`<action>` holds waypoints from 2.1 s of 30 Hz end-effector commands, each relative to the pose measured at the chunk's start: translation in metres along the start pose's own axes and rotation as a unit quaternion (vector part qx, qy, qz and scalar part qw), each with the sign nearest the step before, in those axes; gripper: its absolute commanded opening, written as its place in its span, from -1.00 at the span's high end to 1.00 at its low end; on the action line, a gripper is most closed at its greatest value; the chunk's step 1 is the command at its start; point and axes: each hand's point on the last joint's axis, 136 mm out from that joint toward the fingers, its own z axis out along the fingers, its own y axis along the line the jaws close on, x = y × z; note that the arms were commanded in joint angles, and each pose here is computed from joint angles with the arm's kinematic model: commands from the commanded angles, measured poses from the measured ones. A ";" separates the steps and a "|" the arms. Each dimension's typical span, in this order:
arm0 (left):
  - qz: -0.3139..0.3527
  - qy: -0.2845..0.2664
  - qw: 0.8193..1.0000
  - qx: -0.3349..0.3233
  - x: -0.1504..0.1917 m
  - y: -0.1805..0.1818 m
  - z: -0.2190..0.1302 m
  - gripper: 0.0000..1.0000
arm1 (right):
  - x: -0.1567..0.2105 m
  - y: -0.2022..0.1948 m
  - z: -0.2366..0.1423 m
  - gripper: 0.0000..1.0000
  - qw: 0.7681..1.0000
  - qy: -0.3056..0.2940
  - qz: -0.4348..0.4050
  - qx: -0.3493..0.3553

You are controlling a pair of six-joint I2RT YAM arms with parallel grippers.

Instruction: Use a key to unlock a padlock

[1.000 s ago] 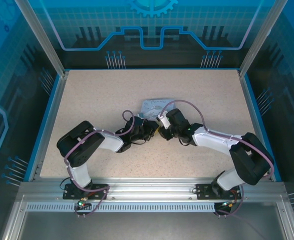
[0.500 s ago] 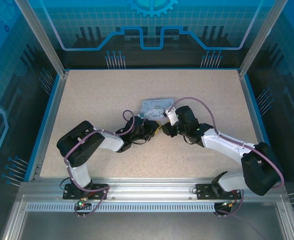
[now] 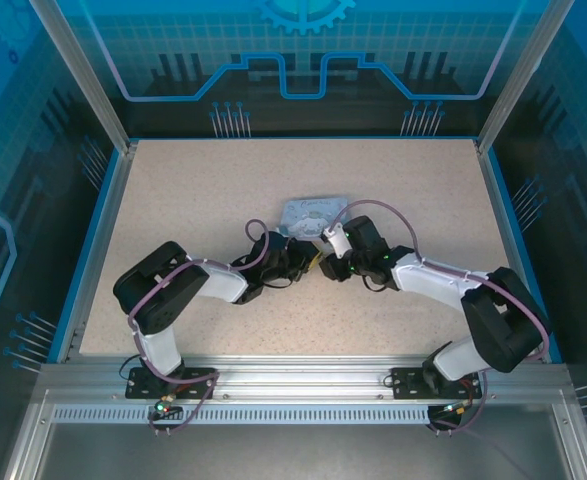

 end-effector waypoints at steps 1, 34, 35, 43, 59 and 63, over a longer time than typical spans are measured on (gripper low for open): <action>0.007 0.019 0.999 0.027 0.009 -0.026 -0.002 1.00 | -0.012 0.006 0.004 0.36 1.000 -0.009 -0.013 -0.011; 0.008 0.016 1.000 0.019 0.007 -0.021 -0.002 1.00 | -0.022 0.003 -0.003 1.00 0.996 -0.031 0.046 -0.075; 0.009 0.015 1.000 0.018 0.007 -0.021 -0.002 1.00 | -0.023 0.006 -0.006 1.00 0.993 -0.033 0.057 -0.097; 0.013 0.013 1.000 0.013 0.006 -0.019 -0.002 1.00 | -0.028 0.025 -0.020 1.00 0.976 -0.037 0.087 -0.196; 0.013 0.013 1.000 0.010 0.005 -0.019 -0.005 1.00 | -0.022 -0.018 -0.057 0.10 0.985 -0.094 0.128 -0.068; 0.015 0.017 1.000 0.006 0.006 -0.023 -0.005 1.00 | -0.015 -0.017 -0.053 0.14 0.992 -0.076 0.095 -0.037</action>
